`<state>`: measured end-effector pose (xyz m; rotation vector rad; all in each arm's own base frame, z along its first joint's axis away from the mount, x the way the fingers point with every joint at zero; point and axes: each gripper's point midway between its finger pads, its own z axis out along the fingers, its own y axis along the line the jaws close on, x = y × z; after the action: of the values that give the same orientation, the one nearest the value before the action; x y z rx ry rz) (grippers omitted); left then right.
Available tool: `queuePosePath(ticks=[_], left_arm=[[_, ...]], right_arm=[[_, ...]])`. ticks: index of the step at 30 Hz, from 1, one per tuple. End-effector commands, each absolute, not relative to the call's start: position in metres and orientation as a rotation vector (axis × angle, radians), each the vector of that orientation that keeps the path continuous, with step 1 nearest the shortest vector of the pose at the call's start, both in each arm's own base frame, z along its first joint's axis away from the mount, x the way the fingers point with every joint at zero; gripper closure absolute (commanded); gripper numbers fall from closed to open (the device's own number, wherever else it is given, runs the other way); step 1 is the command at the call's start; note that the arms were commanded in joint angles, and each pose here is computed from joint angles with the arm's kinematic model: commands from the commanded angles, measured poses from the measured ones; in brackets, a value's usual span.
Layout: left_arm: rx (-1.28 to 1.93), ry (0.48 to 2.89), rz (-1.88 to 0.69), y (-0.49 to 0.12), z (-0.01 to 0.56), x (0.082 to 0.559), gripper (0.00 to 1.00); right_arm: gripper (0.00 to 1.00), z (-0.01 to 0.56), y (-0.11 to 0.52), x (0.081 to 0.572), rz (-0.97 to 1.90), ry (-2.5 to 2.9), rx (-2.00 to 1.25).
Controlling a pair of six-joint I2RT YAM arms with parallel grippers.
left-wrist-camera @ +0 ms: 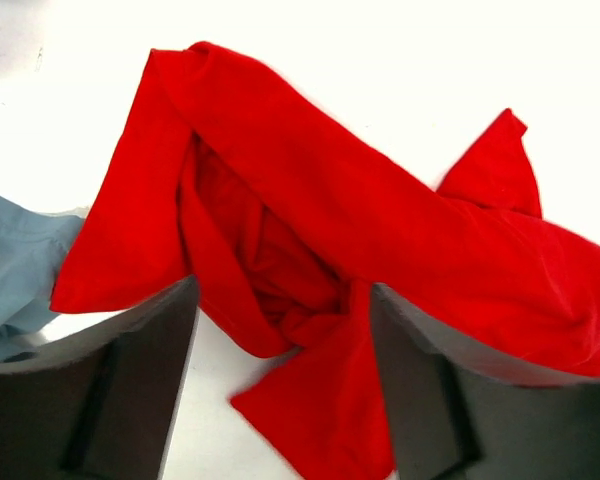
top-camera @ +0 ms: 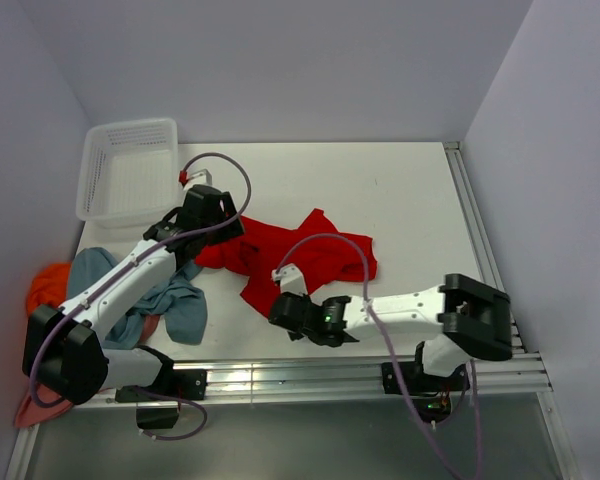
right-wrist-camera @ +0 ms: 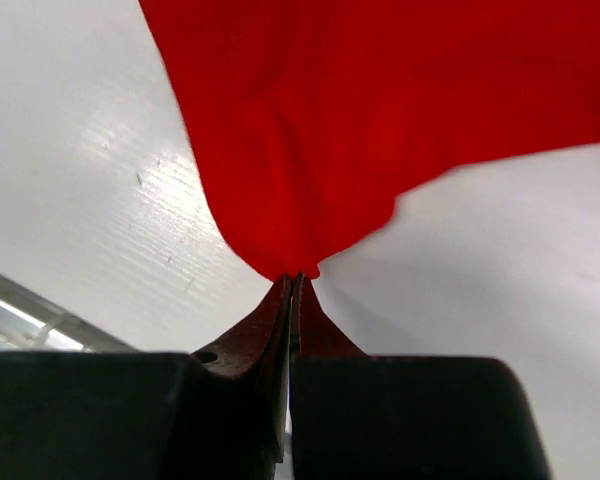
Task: Roll the t-shirts
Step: Flatten the tshirt
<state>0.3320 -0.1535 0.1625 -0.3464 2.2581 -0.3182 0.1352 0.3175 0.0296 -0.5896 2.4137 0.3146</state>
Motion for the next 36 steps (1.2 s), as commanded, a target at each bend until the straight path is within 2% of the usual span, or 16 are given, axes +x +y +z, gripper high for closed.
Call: queuePosePath(ticks=[1, 9, 16, 20, 23, 26, 36], left_arm=[[-0.342, 2.219, -0.347, -0.153, 0.172, 0.332, 0.23], [-0.320, 2.224, -0.350, -0.156, 0.168, 0.333, 0.20], [-0.296, 2.241, -0.381, -0.168, 0.160, 0.336, 0.20], [-0.281, 2.240, -0.386, -0.174, 0.161, 0.336, 0.20], [-0.276, 2.246, -0.367, -0.175, 0.160, 0.335, 0.20], [-0.271, 2.248, -0.355, -0.174, 0.160, 0.335, 0.20], [-0.264, 2.235, -0.365, -0.179, 0.169, 0.335, 0.20]], right_arm=[[1.00, 0.084, 0.291, 0.157, 0.312, 2.279, -0.391], [1.00, 0.136, 0.211, 0.183, 0.352, 2.208, -0.179], [1.00, 0.185, 0.176, 0.199, 0.410, 2.117, -0.087], [1.00, 0.170, 0.197, 0.190, 0.491, 2.189, -0.210], [1.00, 0.144, 0.228, 0.171, 0.660, 2.255, -0.332], [1.00, 0.142, 0.246, 0.162, 0.767, 2.242, -0.351], [1.00, 0.204, 0.290, 0.134, 0.833, 2.167, -0.529]])
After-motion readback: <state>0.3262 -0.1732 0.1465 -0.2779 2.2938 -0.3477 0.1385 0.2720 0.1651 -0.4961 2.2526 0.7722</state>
